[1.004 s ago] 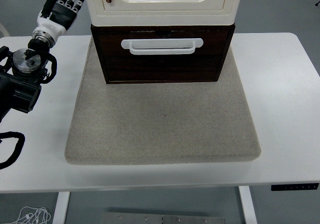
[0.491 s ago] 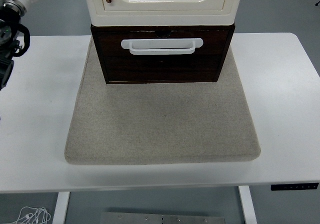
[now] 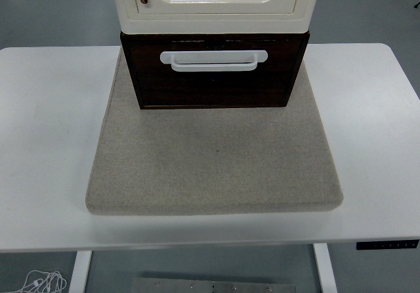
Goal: Open the drawer under the combination cabinet
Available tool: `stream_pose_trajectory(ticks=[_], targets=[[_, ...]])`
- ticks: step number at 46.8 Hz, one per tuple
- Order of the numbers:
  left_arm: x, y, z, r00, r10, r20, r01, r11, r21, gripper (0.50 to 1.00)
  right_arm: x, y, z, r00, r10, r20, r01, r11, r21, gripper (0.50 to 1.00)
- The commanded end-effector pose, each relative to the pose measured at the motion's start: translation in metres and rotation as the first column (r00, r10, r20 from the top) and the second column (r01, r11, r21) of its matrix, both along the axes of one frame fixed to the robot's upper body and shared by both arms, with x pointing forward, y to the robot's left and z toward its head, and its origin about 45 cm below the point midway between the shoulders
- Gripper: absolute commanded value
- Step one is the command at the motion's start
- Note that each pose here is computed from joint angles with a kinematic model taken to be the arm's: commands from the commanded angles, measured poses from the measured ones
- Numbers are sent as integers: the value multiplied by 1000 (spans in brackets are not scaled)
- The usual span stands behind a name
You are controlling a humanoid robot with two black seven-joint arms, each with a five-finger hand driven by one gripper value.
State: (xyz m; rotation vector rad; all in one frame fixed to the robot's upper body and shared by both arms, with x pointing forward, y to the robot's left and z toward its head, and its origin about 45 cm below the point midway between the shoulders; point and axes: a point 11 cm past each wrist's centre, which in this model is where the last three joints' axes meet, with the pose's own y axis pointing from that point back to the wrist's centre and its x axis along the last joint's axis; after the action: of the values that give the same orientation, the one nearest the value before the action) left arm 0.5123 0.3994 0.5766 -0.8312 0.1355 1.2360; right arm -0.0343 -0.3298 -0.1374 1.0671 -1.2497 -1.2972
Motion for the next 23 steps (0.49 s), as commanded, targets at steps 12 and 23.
stream_pose_trajectory(ticks=[12, 23], targets=[[-33, -79, 92, 974, -141, 177, 80, 946, 316, 1000, 0, 0, 0, 1000, 0, 0, 0, 1000, 1, 928], [-75, -154, 117, 911, -325, 256, 159, 846, 509, 1000, 0, 0, 0, 1000, 0, 0, 0, 1000, 1, 926]])
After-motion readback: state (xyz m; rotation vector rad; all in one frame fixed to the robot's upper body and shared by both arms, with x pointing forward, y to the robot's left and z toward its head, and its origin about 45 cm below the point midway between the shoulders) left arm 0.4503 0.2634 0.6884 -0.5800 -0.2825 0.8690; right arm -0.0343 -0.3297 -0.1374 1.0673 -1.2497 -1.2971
